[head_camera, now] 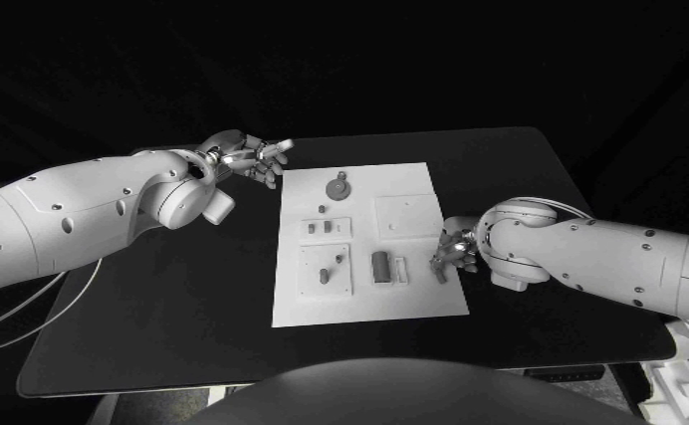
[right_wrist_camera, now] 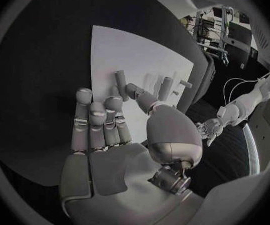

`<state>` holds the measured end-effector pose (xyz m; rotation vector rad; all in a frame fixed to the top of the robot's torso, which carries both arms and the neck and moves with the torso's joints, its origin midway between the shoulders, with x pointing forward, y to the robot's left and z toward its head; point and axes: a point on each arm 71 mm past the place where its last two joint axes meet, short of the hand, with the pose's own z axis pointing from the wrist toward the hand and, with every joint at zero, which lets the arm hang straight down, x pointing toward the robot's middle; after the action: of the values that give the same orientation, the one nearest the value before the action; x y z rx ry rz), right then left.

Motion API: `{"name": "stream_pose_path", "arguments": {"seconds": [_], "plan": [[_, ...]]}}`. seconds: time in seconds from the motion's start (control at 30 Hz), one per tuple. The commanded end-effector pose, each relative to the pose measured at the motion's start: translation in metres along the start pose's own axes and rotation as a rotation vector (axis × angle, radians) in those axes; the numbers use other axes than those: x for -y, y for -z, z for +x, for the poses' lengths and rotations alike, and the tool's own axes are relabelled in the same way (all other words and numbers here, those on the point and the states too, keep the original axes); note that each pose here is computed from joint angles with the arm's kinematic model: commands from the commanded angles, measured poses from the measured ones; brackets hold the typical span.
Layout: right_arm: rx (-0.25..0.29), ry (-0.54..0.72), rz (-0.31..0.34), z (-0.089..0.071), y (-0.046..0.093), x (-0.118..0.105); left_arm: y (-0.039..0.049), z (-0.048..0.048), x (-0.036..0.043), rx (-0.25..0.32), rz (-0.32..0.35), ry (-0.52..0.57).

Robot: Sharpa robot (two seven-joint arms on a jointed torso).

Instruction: Assemble the parts on the task board

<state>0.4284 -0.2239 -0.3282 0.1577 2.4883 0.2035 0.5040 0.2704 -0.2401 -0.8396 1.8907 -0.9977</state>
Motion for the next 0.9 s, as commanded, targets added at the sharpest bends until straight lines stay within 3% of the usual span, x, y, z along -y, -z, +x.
{"name": "stream_pose_path", "arguments": {"seconds": [0.03, 0.2, 0.37, 0.9], "plan": [[-0.028, -0.057, -0.014, 0.001, 0.003, -0.004, -0.0003, 0.0016, 0.0019, -0.014, 0.008, -0.002], [-0.036, -0.106, -0.03, 0.0, 0.005, -0.009, -0.0005, 0.0025, 0.0022, -0.019, 0.008, -0.001], [-0.083, -0.153, -0.046, 0.003, 0.004, -0.015, -0.0005, 0.0023, 0.0021, -0.017, 0.007, -0.002], [-0.063, -0.253, -0.062, 0.0, 0.001, -0.028, -0.0006, 0.0028, 0.0023, -0.019, 0.007, -0.002]]}}
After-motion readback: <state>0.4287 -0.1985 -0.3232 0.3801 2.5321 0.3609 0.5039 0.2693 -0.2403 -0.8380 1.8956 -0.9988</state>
